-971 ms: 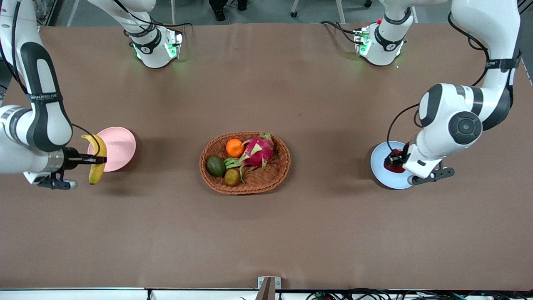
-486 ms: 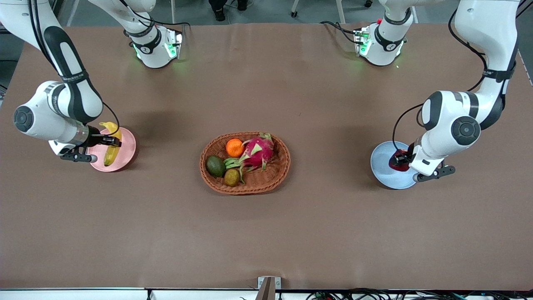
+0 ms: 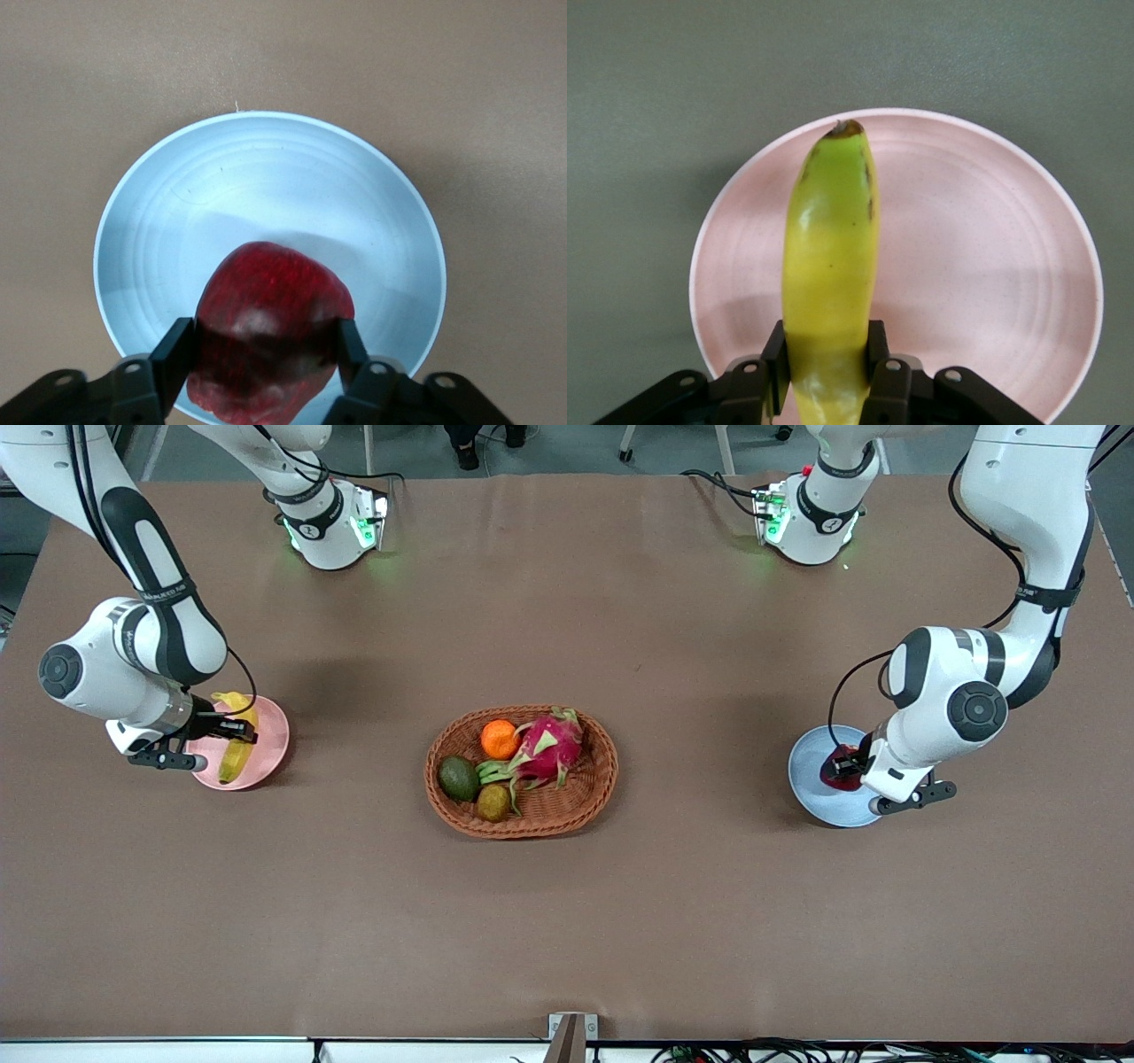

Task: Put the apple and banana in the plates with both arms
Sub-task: 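Lower the apple onto the blue plate while the right gripper lowers the banana, then open both grippers and lift them away from the plates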

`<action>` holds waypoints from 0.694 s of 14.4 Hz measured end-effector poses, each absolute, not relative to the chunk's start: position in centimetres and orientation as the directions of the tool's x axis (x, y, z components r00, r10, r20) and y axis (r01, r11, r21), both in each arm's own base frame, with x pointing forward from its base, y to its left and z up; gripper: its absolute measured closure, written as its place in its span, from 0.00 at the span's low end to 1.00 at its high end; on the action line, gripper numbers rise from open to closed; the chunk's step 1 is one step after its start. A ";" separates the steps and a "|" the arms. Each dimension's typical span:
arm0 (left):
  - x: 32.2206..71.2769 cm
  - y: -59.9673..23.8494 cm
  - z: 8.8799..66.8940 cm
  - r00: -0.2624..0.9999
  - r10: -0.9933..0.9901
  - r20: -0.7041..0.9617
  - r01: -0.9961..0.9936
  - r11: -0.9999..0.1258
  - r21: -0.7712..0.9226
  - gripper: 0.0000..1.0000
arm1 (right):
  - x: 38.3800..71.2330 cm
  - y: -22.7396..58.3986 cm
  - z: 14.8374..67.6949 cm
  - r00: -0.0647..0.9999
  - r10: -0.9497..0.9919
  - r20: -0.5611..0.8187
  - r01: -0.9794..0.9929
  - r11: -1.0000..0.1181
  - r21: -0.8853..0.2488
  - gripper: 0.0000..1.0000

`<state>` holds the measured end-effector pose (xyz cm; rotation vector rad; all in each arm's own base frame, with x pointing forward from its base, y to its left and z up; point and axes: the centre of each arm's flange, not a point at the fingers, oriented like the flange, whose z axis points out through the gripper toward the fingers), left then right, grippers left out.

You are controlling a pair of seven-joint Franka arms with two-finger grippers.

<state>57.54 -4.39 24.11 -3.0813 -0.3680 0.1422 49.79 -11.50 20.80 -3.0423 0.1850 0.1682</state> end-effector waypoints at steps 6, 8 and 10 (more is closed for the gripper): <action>58.3 -4.1 31.9 0.969 0.220 -0.111 0.213 -0.974 -0.076 0.00 | 50.8 -11.6 20.4 0.987 -0.112 -0.116 -0.122 -0.989 -0.083 0.29; 58.5 -4.1 36.2 0.980 0.184 -0.074 0.179 -0.981 -0.070 0.00 | 52.5 -11.7 22.3 0.984 -0.099 -0.151 -0.115 -0.988 -0.098 0.11; 58.2 -3.9 40.2 0.988 0.156 -0.022 0.154 -0.986 -0.064 0.00 | 55.4 -11.9 26.8 0.978 -0.073 -0.196 -0.098 -0.988 -0.122 0.00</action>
